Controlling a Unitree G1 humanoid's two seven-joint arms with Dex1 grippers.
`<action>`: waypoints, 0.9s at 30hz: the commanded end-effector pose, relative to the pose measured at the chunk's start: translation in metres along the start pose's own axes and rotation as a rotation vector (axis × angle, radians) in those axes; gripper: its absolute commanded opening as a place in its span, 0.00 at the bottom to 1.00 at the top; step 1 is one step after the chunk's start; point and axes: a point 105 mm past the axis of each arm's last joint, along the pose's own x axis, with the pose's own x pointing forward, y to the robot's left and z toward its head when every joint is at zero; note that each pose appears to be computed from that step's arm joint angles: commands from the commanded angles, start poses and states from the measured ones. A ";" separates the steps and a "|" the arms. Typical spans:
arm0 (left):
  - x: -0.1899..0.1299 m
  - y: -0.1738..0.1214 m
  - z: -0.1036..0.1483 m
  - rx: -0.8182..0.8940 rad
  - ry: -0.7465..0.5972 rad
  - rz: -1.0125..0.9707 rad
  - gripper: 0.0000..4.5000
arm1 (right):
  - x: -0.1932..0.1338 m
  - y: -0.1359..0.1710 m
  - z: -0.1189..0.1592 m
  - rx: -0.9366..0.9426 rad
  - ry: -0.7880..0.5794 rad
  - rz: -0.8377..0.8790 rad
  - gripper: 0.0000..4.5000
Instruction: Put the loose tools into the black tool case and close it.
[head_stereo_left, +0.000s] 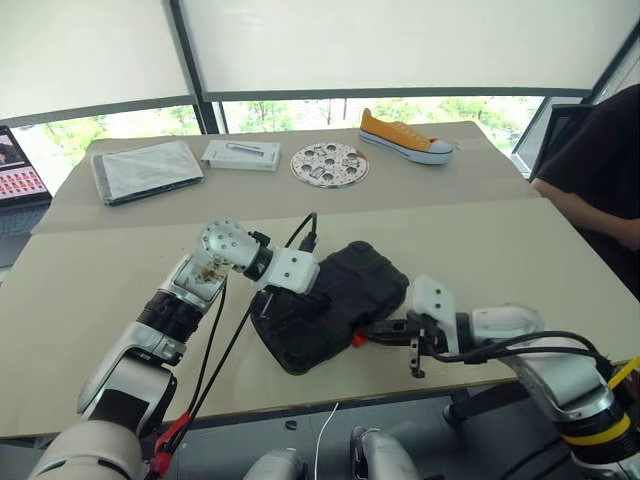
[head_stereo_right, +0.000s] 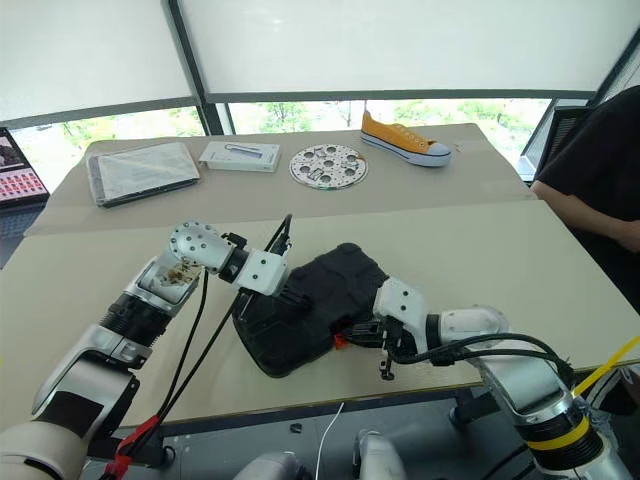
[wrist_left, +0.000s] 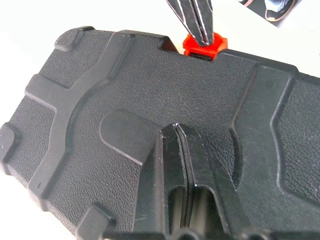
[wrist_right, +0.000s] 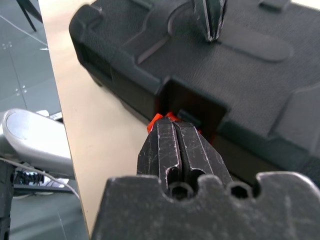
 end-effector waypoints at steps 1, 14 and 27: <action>0.006 -0.016 -0.021 -0.067 0.069 -0.057 0.01 | -0.009 0.004 0.000 -0.026 0.007 -0.009 0.00; 0.011 -0.015 -0.018 -0.051 0.059 -0.073 0.01 | -0.007 0.016 -0.022 0.079 0.021 -0.041 0.00; 0.014 -0.019 -0.017 -0.030 0.059 -0.097 0.01 | 0.000 -0.018 0.032 -0.117 -0.171 -0.169 0.00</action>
